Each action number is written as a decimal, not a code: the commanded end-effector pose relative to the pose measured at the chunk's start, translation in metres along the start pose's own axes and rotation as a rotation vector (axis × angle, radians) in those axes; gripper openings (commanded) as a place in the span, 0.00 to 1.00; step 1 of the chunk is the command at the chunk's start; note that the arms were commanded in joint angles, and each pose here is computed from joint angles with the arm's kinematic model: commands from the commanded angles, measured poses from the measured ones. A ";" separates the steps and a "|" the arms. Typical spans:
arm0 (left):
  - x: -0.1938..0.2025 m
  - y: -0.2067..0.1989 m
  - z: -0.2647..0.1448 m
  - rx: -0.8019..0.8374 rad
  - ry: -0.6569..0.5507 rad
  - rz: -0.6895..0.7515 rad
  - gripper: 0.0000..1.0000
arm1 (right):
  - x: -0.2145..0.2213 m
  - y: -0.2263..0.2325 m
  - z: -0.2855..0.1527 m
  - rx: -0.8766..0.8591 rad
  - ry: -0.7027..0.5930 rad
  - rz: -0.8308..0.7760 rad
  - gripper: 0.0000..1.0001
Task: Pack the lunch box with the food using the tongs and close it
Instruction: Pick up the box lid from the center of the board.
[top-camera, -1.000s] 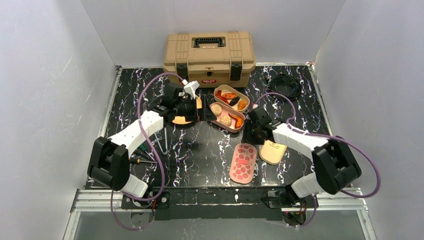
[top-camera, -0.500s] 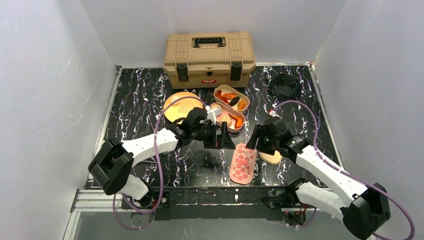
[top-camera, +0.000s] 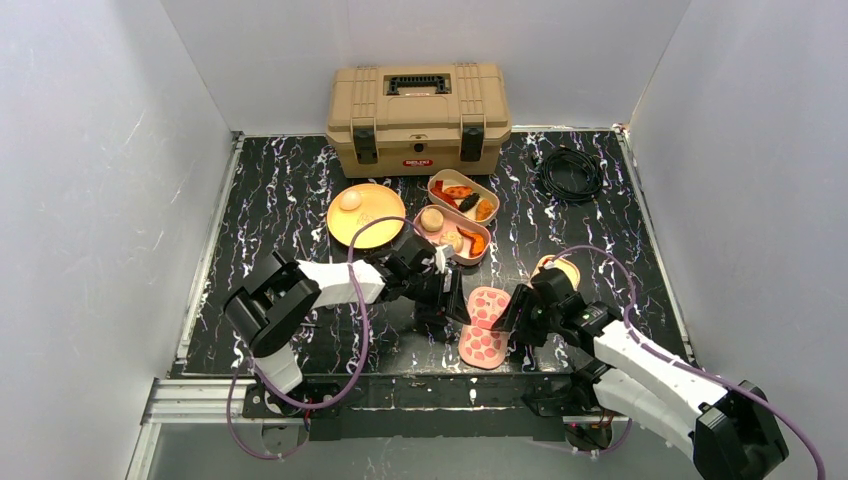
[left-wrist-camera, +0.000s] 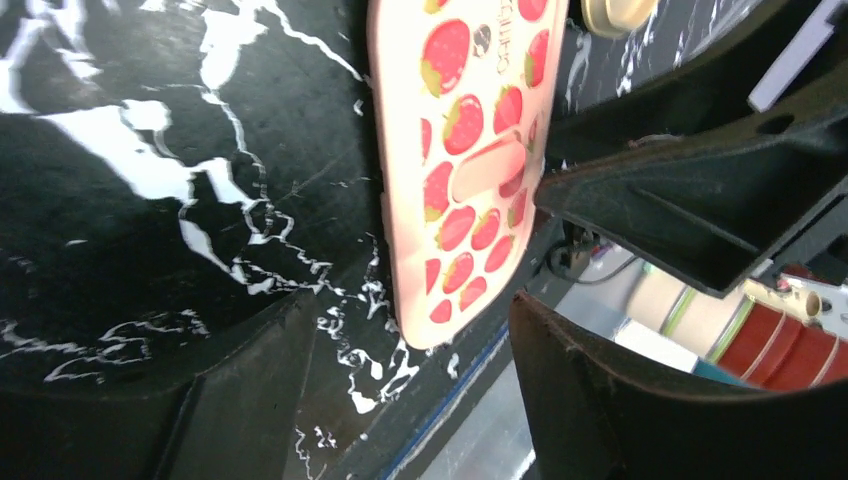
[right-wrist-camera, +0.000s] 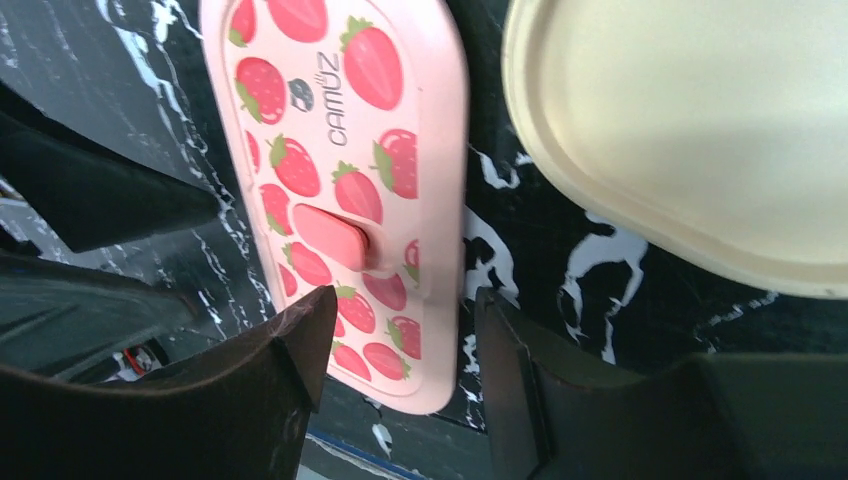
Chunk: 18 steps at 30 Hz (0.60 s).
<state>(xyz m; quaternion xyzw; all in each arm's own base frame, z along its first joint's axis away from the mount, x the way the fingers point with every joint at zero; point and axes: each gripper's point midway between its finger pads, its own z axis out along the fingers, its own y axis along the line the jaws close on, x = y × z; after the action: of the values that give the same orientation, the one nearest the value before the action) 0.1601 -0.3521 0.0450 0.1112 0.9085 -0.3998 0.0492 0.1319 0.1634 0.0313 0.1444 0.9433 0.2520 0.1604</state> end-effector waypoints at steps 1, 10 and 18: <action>0.006 0.001 0.009 -0.039 0.044 0.053 0.67 | -0.004 0.016 0.007 -0.086 -0.011 0.027 0.61; 0.013 0.015 0.022 -0.073 0.092 0.021 0.45 | -0.004 0.063 -0.008 -0.334 0.001 0.109 0.58; 0.009 0.011 0.020 -0.076 0.080 0.030 0.38 | -0.025 0.111 -0.046 -0.565 -0.075 0.142 0.57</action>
<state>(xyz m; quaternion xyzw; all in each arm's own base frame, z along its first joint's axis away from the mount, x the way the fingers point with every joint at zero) 0.1592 -0.3582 0.0295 0.1258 0.9168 -0.3782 0.0263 0.1423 0.1914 0.0608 0.1920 0.8879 0.3767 0.1814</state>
